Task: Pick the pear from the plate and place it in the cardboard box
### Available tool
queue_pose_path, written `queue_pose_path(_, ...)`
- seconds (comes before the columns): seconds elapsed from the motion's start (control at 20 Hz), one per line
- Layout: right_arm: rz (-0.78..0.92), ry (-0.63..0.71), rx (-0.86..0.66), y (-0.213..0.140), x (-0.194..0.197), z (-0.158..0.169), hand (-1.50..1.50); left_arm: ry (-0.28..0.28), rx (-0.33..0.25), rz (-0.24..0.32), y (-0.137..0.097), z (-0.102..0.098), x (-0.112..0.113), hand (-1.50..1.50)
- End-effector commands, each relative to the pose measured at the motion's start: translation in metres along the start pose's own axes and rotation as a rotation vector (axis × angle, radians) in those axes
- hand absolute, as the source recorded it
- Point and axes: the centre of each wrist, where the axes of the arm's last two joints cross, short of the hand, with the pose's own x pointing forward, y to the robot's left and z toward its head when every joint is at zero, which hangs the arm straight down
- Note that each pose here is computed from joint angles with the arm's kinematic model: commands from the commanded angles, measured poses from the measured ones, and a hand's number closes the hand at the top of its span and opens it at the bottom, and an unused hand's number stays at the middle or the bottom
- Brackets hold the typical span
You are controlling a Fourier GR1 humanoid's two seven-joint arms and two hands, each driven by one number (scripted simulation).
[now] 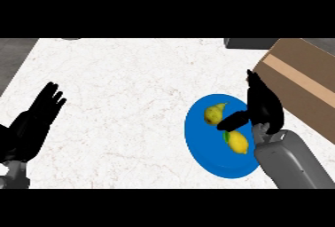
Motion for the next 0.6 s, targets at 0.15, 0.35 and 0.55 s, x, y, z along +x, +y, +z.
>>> queue_pose_path(0.15,0.046,0.197,0.158,-0.009,0.057,0.003,-1.5,-0.016,0.009,0.021,0.003,0.011,-0.005,0.0)
queue_pose_path(0.35,0.049,0.232,0.17,0.0,0.068,0.0,-1.5,-0.013,0.019,0.005,0.005,0.007,-0.001,0.0)
queue_pose_path(0.55,0.086,0.24,0.234,-0.006,0.048,-0.011,-1.5,0.013,0.023,0.019,0.004,0.002,-0.002,0.0)
